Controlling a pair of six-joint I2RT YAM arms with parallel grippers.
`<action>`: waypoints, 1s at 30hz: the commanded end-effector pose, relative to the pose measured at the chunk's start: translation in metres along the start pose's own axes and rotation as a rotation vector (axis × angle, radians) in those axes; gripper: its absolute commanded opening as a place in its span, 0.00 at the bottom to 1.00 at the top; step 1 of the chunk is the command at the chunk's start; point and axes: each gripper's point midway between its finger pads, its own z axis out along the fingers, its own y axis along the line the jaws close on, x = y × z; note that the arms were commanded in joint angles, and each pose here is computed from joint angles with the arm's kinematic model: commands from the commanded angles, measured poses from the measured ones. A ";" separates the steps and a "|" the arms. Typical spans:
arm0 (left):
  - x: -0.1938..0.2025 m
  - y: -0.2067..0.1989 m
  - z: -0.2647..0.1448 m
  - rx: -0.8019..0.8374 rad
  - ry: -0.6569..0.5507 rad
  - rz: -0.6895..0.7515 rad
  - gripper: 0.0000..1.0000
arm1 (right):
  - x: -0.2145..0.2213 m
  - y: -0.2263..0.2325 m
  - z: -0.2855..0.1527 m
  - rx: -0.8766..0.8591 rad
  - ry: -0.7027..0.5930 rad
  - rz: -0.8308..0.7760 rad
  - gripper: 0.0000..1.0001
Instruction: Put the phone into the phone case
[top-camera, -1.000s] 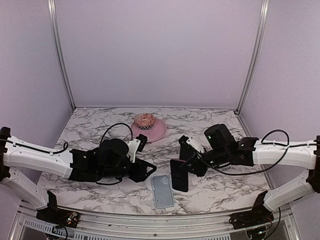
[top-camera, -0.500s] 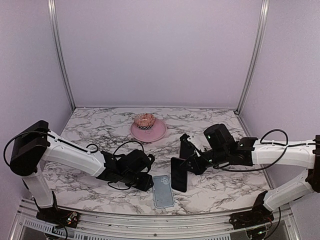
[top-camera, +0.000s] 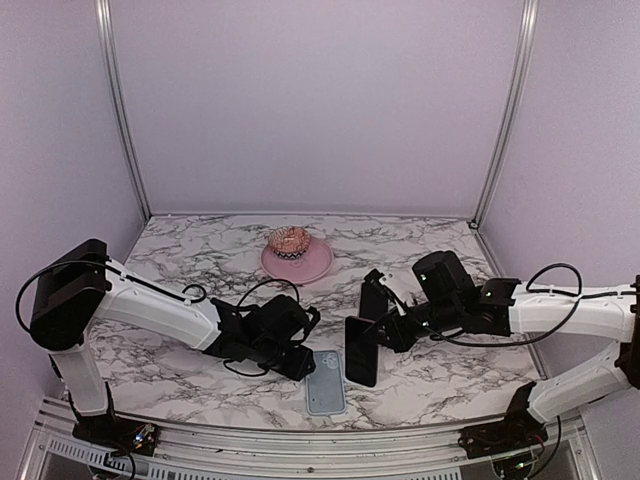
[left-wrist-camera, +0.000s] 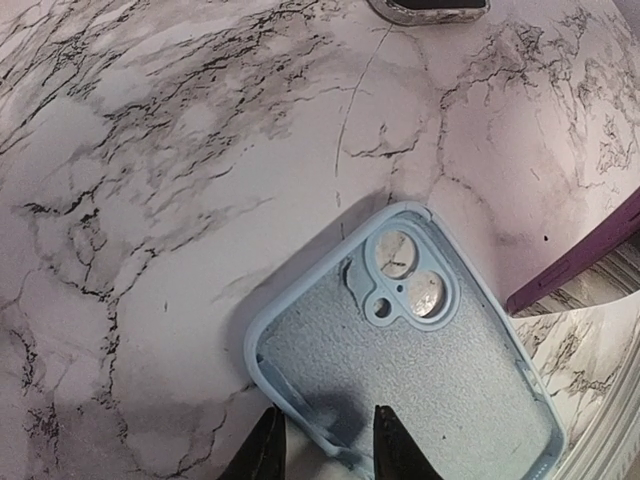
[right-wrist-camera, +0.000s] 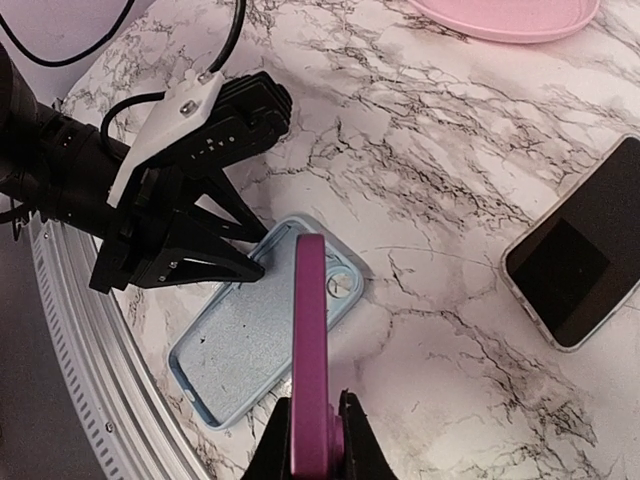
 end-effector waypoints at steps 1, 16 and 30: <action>-0.012 0.001 -0.010 0.010 -0.020 0.039 0.31 | -0.010 0.010 -0.010 -0.040 -0.030 -0.019 0.00; -0.008 0.042 -0.059 -0.030 -0.115 -0.150 0.36 | -0.046 0.098 0.004 -0.579 -0.110 -0.471 0.00; 0.002 0.033 -0.035 -0.021 -0.025 -0.105 0.35 | -0.002 0.088 0.037 -0.627 -0.025 -0.389 0.00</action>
